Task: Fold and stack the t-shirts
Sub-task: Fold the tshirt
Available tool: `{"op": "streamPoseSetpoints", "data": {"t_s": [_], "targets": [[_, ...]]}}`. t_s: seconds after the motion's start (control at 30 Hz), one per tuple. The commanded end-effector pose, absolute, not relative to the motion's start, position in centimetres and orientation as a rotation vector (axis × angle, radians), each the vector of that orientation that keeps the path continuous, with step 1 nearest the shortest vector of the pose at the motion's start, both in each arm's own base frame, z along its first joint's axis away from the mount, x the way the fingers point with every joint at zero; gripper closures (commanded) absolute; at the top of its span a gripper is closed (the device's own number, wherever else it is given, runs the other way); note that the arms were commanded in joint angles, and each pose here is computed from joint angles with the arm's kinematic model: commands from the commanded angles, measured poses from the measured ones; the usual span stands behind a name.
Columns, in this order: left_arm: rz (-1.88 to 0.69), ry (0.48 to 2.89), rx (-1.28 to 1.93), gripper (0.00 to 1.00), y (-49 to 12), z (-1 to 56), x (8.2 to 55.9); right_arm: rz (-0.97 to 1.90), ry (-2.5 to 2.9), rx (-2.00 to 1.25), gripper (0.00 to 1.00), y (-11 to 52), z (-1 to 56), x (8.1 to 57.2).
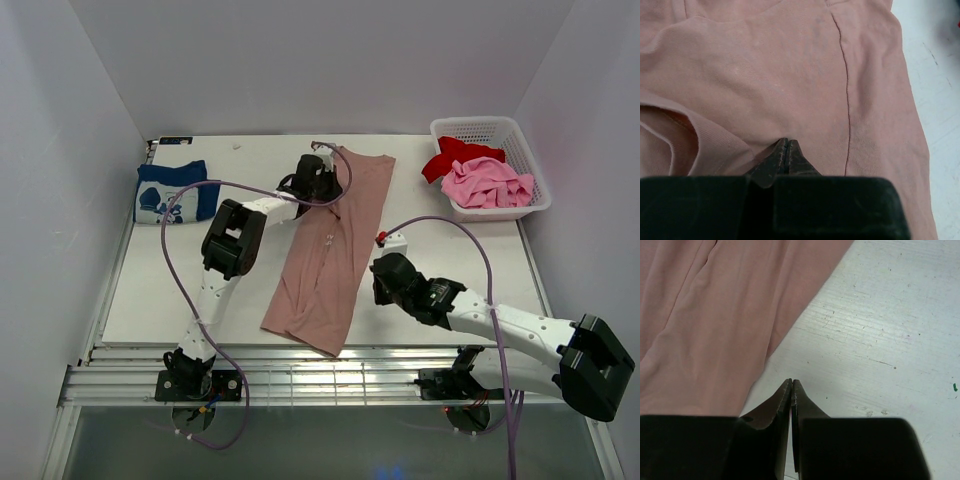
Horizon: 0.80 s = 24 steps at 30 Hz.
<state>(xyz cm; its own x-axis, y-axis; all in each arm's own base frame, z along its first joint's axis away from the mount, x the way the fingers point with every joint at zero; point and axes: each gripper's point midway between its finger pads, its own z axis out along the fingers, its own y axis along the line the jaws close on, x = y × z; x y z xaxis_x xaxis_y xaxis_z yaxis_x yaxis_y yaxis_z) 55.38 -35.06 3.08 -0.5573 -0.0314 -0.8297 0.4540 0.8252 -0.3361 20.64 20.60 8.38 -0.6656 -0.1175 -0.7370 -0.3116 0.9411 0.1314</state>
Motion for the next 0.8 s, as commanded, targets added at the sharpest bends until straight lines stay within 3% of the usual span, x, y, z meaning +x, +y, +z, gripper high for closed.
{"op": "streamPoseSetpoints", "data": {"t_s": [0.0,0.37,0.67,0.77], "targets": [[-0.468,2.207,0.191,1.0,-29.9,-0.4,56.1,0.312,2.282,-0.271,0.92,20.9,8.8,20.9],[-0.356,2.234,-0.009,1.0,-23.4,-2.0,57.7,0.293,2.318,-0.29,0.92,21.3,7.6,20.7],[-0.428,2.185,-0.006,1.0,-24.3,-0.9,58.3,0.267,2.328,-0.308,0.92,21.8,7.2,21.1],[-0.539,2.076,0.067,1.0,-26.5,3.4,59.4,0.269,2.311,-0.311,0.91,22.0,7.7,21.4]]}}
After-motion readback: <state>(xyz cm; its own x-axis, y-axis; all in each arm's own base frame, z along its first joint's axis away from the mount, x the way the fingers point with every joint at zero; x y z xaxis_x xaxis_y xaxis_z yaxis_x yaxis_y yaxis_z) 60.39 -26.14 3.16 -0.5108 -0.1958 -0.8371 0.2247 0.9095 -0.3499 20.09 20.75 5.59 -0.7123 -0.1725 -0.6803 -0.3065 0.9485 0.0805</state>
